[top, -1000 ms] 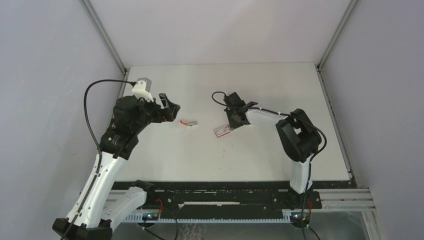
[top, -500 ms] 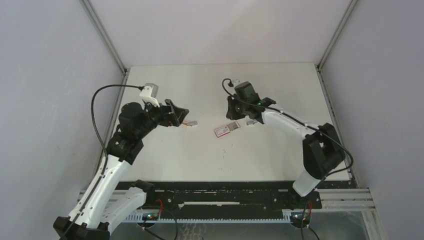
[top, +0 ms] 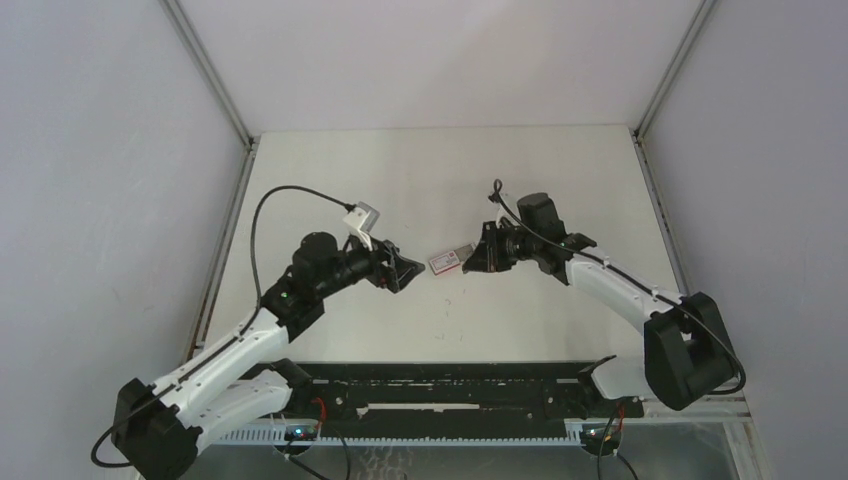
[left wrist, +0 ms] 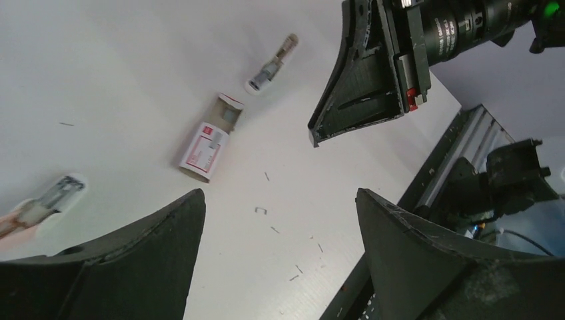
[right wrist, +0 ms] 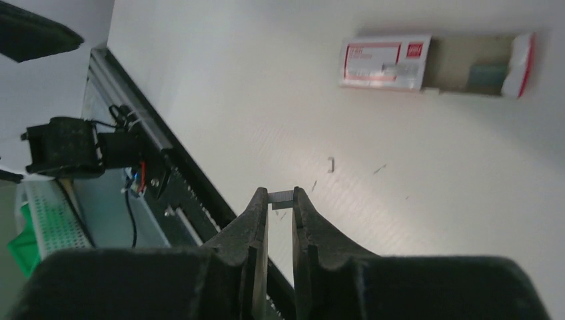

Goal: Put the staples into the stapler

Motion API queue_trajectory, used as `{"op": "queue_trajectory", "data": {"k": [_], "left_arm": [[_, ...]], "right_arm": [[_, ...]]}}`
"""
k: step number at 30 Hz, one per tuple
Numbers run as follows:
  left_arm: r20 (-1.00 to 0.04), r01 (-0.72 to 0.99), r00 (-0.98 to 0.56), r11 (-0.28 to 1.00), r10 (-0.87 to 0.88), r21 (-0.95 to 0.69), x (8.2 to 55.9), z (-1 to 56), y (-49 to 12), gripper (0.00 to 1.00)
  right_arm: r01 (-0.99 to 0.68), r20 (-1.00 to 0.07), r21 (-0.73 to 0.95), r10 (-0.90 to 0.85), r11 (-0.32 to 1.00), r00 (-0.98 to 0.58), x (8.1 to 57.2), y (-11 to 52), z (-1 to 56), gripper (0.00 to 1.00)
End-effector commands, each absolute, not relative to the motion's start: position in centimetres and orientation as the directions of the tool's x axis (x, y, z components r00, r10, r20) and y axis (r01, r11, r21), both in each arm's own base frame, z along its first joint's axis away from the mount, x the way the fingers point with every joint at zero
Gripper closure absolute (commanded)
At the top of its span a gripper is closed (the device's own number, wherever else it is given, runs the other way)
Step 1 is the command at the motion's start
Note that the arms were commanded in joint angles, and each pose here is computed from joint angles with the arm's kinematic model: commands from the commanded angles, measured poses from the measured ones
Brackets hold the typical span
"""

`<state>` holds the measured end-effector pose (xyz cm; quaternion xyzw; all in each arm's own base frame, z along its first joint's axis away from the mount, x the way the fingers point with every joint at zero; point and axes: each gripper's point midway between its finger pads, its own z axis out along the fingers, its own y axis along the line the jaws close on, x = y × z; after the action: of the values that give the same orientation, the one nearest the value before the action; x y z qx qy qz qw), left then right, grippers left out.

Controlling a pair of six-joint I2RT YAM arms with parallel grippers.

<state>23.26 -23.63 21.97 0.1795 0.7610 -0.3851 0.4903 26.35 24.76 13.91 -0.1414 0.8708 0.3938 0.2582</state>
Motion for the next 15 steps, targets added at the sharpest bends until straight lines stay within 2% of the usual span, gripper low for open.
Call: {"op": "queue_trajectory", "data": {"k": [1, 3, 8, 11, 15], "left_arm": [[-0.900, 0.732, -0.414, 0.539, -0.135, -0.417, 22.0, 22.3, -26.6, 0.14], [-0.894, 0.733, -0.424, 0.523, -0.147, -0.434, 21.6, 21.8, -27.6, 0.14], [-0.865, 0.656, -0.469, 0.586, -0.177, -0.476, 22.7, 19.6, -27.6, 0.15], [-0.863, 0.648, -0.465, 0.589, -0.196, -0.483, 22.9, 19.3, -27.6, 0.15], [-0.858, 0.622, -0.473, 0.612, -0.203, -0.488, 23.1, 18.4, -27.2, 0.16]], "right_arm": [[-0.500, -0.595, 0.704, 0.033, 0.505, -0.803, 24.9, 26.1, 17.4, 0.93], [-0.481, -0.619, 0.670, 0.068, 0.566, -0.782, 25.3, 25.6, 17.0, 0.92], [-0.367, -0.726, 0.452, 0.096, 0.813, -0.681, 27.4, 22.6, 12.9, 0.92], [-0.292, -0.739, 0.411, 0.127, 0.864, -0.662, 28.4, 21.7, 10.4, 0.93], [-0.299, -0.824, 0.387, 0.182, 0.872, -0.536, 28.9, 21.9, 9.4, 0.93]]}}
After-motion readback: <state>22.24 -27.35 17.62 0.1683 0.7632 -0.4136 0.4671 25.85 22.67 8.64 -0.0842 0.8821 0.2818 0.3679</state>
